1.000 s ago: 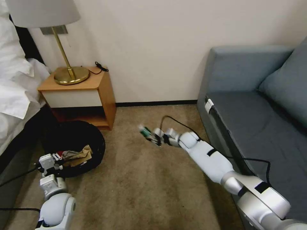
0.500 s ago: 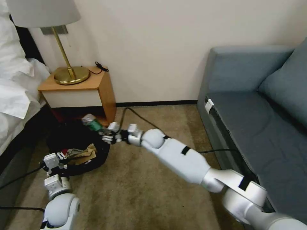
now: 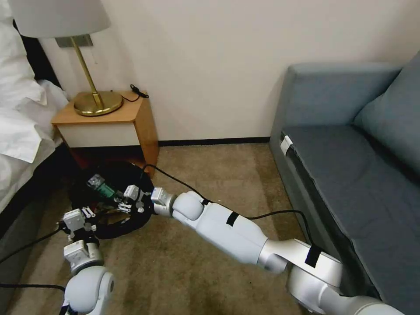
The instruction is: Pick up the trash bin, then pick up the garbage on the floor and place it into the trash bin.
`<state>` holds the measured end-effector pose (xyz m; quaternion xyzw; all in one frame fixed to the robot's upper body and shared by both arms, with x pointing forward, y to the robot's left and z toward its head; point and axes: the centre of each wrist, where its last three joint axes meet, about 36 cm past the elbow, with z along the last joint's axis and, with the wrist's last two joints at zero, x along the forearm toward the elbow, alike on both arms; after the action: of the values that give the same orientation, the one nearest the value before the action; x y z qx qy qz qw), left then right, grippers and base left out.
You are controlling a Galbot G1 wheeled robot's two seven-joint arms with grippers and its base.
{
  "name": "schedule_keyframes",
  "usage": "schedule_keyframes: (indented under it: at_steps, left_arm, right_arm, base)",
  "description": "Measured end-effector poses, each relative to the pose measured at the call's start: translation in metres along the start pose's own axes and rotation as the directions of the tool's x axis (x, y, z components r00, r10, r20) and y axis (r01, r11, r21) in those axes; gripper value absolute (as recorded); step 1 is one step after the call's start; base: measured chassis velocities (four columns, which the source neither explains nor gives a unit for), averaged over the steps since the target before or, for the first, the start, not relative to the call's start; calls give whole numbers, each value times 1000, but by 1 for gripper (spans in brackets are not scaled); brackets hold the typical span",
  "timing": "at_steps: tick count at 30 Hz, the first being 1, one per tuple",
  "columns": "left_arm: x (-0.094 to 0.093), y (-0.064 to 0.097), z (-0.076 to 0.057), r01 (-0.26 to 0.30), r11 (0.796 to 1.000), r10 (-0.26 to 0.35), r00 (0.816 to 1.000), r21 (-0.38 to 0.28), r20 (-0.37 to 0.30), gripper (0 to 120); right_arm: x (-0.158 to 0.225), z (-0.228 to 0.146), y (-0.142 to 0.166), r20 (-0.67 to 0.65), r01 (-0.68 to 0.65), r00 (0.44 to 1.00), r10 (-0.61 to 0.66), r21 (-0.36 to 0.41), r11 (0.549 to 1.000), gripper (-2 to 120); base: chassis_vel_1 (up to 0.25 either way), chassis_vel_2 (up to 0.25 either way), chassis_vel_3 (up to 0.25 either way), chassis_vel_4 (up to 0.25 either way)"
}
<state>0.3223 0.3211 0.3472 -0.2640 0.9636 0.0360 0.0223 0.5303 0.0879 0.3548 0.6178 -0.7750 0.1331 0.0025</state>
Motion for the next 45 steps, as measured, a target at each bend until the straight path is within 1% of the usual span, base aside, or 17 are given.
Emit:
schedule_keyframes:
  at_steps: [6, 9, 11, 13, 18, 24, 27, 29, 33, 34, 35, 37, 38, 40, 42, 43, 45]
  left_arm:
    - [-1, -5, 3, -3, 1000, 3, 1000, 9, -7, 6]
    - [-2, -5, 3, -4, 1000, 4, 1000, 10, -6, 6]
    - [-3, -4, 3, -1, 1000, 1, 1000, 11, -7, 6]
    - [-3, -3, 3, 1, 1000, -1, 1000, 11, -8, 6]
    - [-1, -2, 7, 7, 1000, -7, 1000, 12, -12, 6]
    - [0, -1, 8, 18, 999, -18, 1000, 34, -22, 6]
    - [-2, -3, 3, 51, 992, -46, 998, 111, -51, 6]
    - [-2, -3, 3, 57, 991, -50, 997, 123, -55, 6]
    - [-3, -9, -5, 139, 946, -101, 985, 293, -139, 6]
    - [-3, -14, -11, 180, 916, -118, 975, 358, -188, 6]
    - [-3, -14, -11, 180, 916, -118, 975, 358, -188, 6]
    - [-6, -21, -14, 255, 866, -143, 950, 430, -277, 6]
    - [-8, -23, -12, 281, 851, -152, 940, 443, -305, 6]
    - [-10, -23, -11, 298, 843, -158, 933, 448, -323, 6]
    - [-15, -25, -10, 342, 822, -164, 908, 456, -386, 6]
    - [-15, -25, -10, 342, 822, -164, 908, 456, -386, 6]
    - [-20, -27, -10, 376, 815, -174, 885, 442, -431, 6]
  right_arm:
    - [1, 1, -1, -1, -7, 1000, 7, -2, 1000, 54]
    - [1, 1, -2, -2, -9, 1000, 9, -2, 1000, 59]
    - [2, 2, -5, -4, -20, 1000, 20, -3, 1000, 71]
    - [3, 2, -5, -3, -24, 1000, 24, -6, 1000, 75]
    - [3, 5, -2, 0, -44, 999, 44, -18, 999, 97]
    - [10, -3, -11, 41, -103, 994, 105, -41, 994, 100]
    - [27, -15, -29, 103, -188, 975, 198, -95, 977, 100]
    - [30, -16, -32, 113, -200, 971, 211, -105, 974, 100]
    - [75, -32, -57, 195, -294, 921, 336, -217, 931, 100]
    - [88, -33, -62, 201, -311, 912, 357, -228, 923, 100]
    - [88, -33, -62, 201, -311, 912, 357, -228, 923, 100]
    - [111, -28, -69, 195, -343, 900, 390, -237, 909, 100]
    - [121, -24, -71, 188, -356, 896, 403, -240, 903, 100]
    - [127, -22, -72, 185, -363, 893, 411, -243, 899, 100]
    - [139, -18, -68, 183, -371, 888, 423, -261, 891, 100]
    - [139, -18, -68, 183, -371, 888, 423, -261, 891, 100]
    - [145, -19, -64, 184, -367, 887, 423, -272, 889, 100]
  base:
    - [0, 0, 0, 0]
    - [0, 0, 0, 0]
    - [0, 0, 0, 0]
    - [0, 0, 0, 0]
    - [0, 0, 0, 0]
    - [0, 0, 0, 0]
    - [0, 0, 0, 0]
    - [0, 0, 0, 0]
    - [0, 0, 0, 0]
    - [0, 0, 0, 0]
    - [0, 0, 0, 0]
    - [0, 0, 0, 0]
    - [0, 0, 0, 0]
    - [0, 0, 0, 0]
    - [0, 0, 0, 0]
    - [0, 0, 0, 0]
    - [0, 0, 0, 0]
